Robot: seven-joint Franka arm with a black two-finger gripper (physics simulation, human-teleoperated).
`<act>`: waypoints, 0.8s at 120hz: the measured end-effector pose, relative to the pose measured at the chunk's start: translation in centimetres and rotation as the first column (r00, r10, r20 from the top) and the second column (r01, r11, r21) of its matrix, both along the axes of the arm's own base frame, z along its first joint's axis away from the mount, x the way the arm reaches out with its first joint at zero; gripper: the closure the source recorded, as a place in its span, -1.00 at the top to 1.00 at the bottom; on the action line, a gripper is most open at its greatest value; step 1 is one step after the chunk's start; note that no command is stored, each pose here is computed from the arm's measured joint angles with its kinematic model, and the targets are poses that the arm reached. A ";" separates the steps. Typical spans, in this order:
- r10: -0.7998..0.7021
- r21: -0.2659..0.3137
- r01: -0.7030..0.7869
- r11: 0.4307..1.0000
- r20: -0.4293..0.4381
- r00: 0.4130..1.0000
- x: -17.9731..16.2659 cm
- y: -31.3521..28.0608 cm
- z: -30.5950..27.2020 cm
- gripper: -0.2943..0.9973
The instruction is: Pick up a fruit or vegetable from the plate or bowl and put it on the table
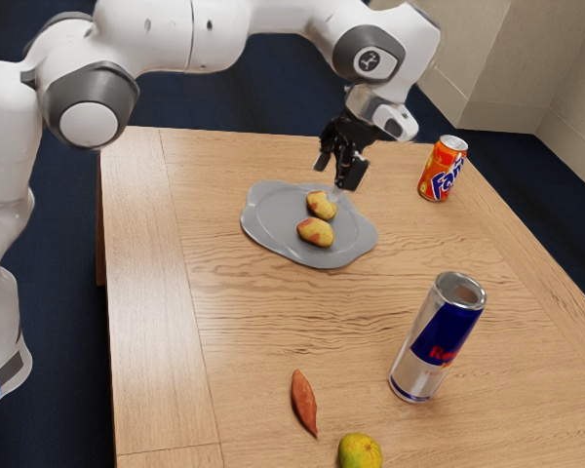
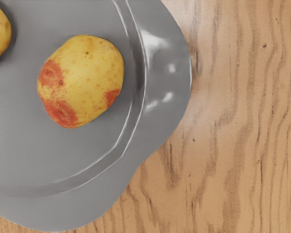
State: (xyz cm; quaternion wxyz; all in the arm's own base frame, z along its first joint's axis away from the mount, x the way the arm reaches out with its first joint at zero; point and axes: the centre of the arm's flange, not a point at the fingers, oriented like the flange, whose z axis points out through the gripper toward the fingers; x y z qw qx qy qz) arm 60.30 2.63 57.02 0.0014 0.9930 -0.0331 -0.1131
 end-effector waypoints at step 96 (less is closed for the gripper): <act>-0.745 -0.155 0.757 0.635 0.139 0.653 1.2 1.7 -8.6 0.54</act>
